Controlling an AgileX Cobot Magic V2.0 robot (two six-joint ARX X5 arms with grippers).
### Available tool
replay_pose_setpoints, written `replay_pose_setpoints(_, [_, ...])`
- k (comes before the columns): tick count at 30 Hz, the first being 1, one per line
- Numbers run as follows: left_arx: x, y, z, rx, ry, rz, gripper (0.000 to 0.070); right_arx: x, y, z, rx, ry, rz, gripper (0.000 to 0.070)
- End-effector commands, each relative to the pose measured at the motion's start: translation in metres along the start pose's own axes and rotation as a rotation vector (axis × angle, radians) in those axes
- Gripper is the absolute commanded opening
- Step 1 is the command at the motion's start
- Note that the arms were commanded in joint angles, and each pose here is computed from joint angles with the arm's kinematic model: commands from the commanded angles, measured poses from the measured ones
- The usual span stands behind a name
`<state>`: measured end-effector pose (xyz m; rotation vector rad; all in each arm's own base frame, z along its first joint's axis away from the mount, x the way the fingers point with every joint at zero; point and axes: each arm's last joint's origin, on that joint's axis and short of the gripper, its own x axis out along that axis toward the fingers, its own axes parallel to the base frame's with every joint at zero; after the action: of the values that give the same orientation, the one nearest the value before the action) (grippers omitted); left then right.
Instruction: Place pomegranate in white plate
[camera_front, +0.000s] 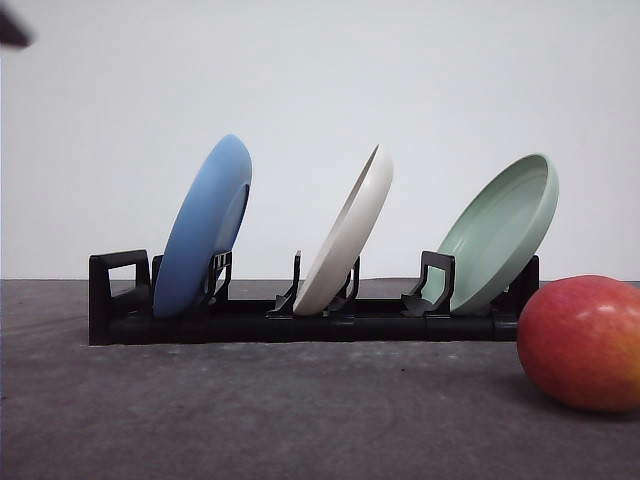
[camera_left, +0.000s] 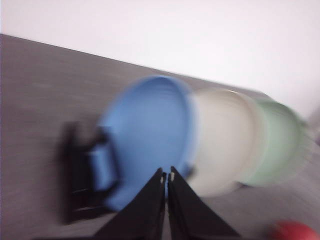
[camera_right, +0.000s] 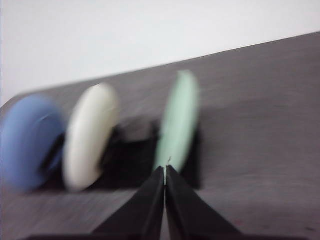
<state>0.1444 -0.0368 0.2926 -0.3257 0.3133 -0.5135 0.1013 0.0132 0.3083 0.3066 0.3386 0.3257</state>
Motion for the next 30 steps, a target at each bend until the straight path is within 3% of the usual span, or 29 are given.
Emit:
replay_pose_setpoints(1, [0.006, -0.009, 0.017, 0.093, 0.041, -0.145, 0.0003, -0.001, 0.008, 0.015, -0.128, 0.057, 0.103, 0.0000])
replay_pose_setpoints(4, [0.014, -0.018, 0.036, 0.156, 0.109, -0.283, 0.0002, 0.002, 0.014, 0.030, -0.182, 0.135, 0.194, 0.0000])
replay_pose_setpoints(8, [0.023, -0.025, 0.046, 0.217, 0.149, -0.406, 0.0000, 0.005, 0.018, 0.038, -0.198, 0.162, 0.272, 0.0000])
replay_pose_setpoints(13, [0.025, -0.025, 0.047, 0.226, 0.149, -0.421, 0.0010, 0.006, 0.018, 0.038, -0.198, 0.163, 0.285, 0.0000])
replay_pose_setpoints(14, [0.025, -0.025, 0.047, 0.225, 0.149, -0.422, 0.0038, 0.005, 0.019, 0.038, -0.198, 0.163, 0.285, 0.0004])
replay_pose_setpoints(16, [0.025, -0.025, 0.047, 0.224, 0.150, -0.421, 0.0208, 0.005, 0.019, 0.038, -0.199, 0.161, 0.284, 0.0096])
replay_pose_setpoints(19, [0.025, -0.026, 0.047, 0.226, 0.150, -0.420, 0.0531, 0.005, 0.019, 0.038, -0.198, 0.161, 0.285, 0.0392])
replay_pose_setpoints(20, [0.025, -0.026, 0.047, 0.226, 0.150, -0.419, 0.0602, 0.005, 0.019, 0.038, -0.198, 0.161, 0.285, 0.0480])
replay_pose_setpoints(22, [0.025, -0.026, 0.046, 0.227, 0.150, -0.418, 0.0637, 0.005, 0.019, 0.038, -0.198, 0.162, 0.284, 0.0564])
replay_pose_setpoints(30, [0.048, -0.031, 0.042, 0.140, 0.195, -0.419, 0.0636, 0.005, 0.019, 0.038, -0.166, 0.166, 0.283, 0.0563])
